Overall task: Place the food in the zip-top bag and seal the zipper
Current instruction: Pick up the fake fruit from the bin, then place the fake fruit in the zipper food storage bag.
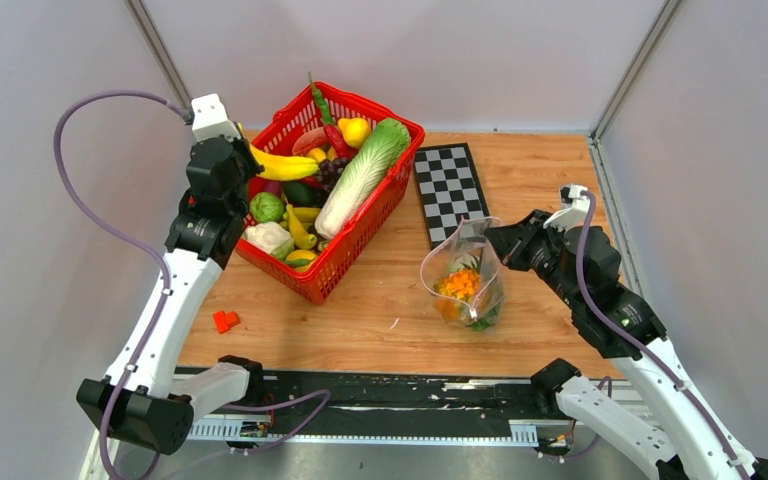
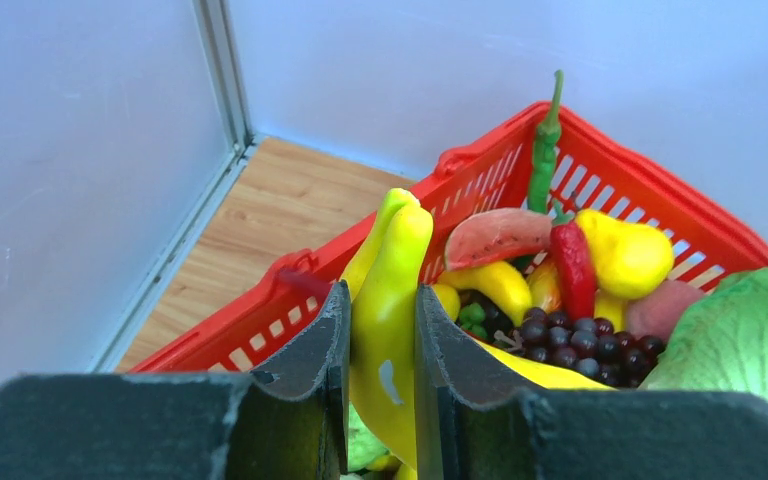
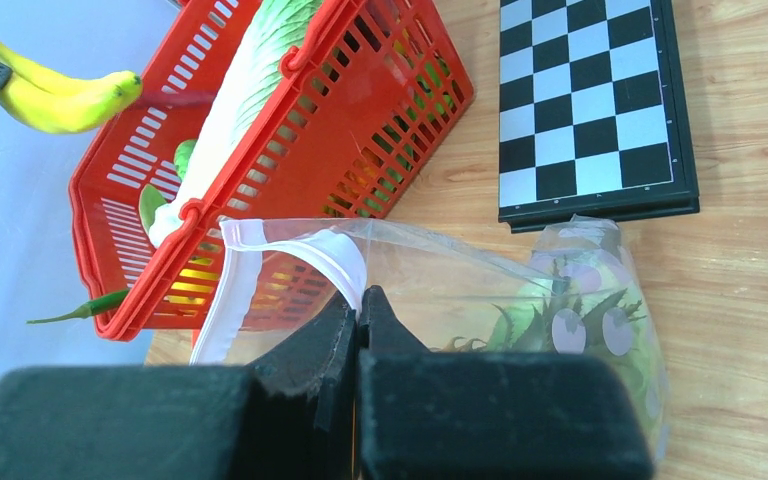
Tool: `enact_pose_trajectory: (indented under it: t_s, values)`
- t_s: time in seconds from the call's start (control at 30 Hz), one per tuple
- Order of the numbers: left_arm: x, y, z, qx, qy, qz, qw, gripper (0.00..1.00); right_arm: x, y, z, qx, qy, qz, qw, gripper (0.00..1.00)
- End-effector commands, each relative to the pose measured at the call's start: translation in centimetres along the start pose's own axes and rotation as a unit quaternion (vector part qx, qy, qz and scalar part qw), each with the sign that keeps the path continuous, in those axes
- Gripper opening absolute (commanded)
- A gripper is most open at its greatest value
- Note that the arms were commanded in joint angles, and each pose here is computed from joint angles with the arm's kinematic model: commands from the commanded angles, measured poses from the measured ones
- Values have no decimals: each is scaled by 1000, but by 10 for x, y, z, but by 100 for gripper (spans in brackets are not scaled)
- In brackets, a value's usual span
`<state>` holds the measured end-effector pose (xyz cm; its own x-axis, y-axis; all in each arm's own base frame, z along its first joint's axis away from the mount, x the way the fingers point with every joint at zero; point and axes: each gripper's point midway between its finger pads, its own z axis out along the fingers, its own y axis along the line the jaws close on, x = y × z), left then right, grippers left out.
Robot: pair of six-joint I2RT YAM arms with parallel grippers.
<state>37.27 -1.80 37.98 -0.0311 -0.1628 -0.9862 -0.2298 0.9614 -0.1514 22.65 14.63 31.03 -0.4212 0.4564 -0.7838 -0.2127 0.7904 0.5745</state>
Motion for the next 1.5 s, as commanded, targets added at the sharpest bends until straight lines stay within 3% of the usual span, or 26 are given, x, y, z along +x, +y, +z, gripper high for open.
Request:
enact_pose_trajectory:
  t_s: [0.0,0.17,0.33,0.47,0.6,0.77,0.97,1.1,1.33,1.47]
  values:
    - [-12,2,-12,0,-8,14,1000,0,-20,17,-2,-35,-39,7,999,0]
    - [-34,-46,-41,151,-26,-20,988,0,-20,17,-1,-35,-39,8,999,0]
    - [-60,-117,-104,357,-104,-23,928,0,-20,21,1,-43,-36,11,998,0]
    - [-70,-149,-152,420,-161,-17,893,0,-19,22,3,-45,-33,12,998,0]
    - [-55,-186,-188,474,-162,-4,865,0,-19,22,6,-44,-32,13,998,0]
    - [-30,-223,-215,501,-173,48,847,0,-19,24,8,-45,-32,15,998,0]
    - [-16,-249,-237,488,-225,64,841,0,-20,26,9,-48,-29,14,998,0]
    - [-10,-260,-241,465,-246,57,849,0,-21,25,7,-46,-31,14,998,0]
    - [9,-275,-234,369,-300,121,871,0,-24,27,3,-50,-34,16,998,0]
    - [24,-280,-239,335,-329,153,869,0,-27,31,-1,-57,-37,21,997,0]
